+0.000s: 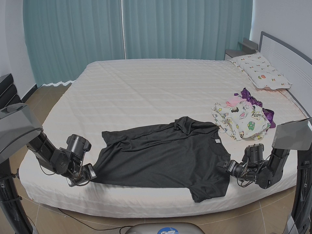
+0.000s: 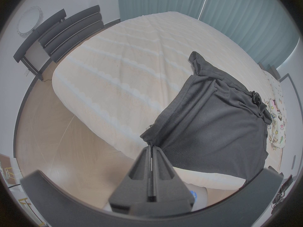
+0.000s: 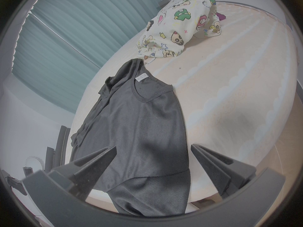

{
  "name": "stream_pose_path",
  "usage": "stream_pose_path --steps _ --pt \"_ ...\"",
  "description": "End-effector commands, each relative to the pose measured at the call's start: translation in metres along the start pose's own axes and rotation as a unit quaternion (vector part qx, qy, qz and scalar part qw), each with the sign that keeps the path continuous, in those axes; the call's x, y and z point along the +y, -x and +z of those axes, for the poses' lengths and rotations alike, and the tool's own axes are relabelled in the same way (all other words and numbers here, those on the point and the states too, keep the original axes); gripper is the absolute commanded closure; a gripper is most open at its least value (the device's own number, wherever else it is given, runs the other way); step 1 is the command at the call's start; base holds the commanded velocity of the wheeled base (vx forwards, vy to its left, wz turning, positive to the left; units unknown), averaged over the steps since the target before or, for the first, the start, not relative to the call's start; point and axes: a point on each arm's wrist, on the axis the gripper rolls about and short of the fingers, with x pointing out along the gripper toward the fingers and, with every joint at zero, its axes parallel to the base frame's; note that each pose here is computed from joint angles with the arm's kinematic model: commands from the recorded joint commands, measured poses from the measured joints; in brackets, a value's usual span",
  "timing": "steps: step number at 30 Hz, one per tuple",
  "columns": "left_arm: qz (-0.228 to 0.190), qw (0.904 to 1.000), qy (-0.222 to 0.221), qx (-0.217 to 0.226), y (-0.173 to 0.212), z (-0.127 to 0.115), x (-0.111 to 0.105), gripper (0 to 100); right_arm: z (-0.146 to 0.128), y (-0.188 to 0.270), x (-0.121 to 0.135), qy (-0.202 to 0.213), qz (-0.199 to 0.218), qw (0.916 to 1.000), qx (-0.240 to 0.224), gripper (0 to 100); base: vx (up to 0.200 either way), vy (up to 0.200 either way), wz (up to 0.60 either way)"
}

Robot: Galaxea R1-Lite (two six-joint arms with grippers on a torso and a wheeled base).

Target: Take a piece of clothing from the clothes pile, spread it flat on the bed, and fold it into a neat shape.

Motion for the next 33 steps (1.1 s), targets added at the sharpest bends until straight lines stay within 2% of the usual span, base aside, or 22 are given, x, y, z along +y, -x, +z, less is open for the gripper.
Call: stream_pose_path --steps 1,7,8,14,19,22,25,29,33 --pt "0.0 1.0 0.001 -0.001 0.0 0.001 0.0 100 0.0 -0.007 -0.001 -0.001 -0.005 1.0 0.004 0 0.0 0.0 0.0" --pt "-0.002 1.0 0.001 -0.003 0.0 0.001 0.0 100 0.001 -0.012 -0.001 0.001 -0.007 1.0 0.002 0 0.0 0.0 0.0" --pt "-0.002 1.0 0.001 -0.003 0.0 0.001 0.0 100 0.002 -0.014 0.0 0.002 -0.005 1.0 -0.001 100 0.0 0.0 0.0" --pt "-0.004 1.0 0.004 -0.004 -0.001 0.003 0.0 100 0.005 -0.019 0.0 0.003 -0.008 0.9998 -0.018 100 0.0 0.0 0.0" --pt "-0.038 0.9986 0.033 -0.017 0.0 0.019 -0.002 100 0.038 -0.007 0.013 -0.033 0.039 0.9942 -0.095 100 0.0 0.0 0.0" --pt "-0.048 0.9961 0.065 -0.033 -0.005 0.029 -0.004 100 0.044 -0.005 0.016 -0.051 0.059 0.9899 -0.118 100 0.0 0.0 0.0" --pt "-0.055 0.9928 0.096 -0.046 -0.014 0.036 -0.006 100 0.043 -0.006 0.019 -0.048 0.055 0.9894 -0.126 100 0.0 0.0 0.0" --pt "-0.058 0.9916 0.104 -0.05 -0.025 0.036 -0.007 100 0.05 -0.008 0.026 -0.034 0.062 0.9885 -0.134 100 0.0 0.0 0.0" --pt "-0.073 0.9868 0.129 -0.065 -0.04 0.038 -0.011 100 0.058 -0.034 0.043 -0.013 0.057 0.9914 -0.117 100 0.0 0.0 0.0"
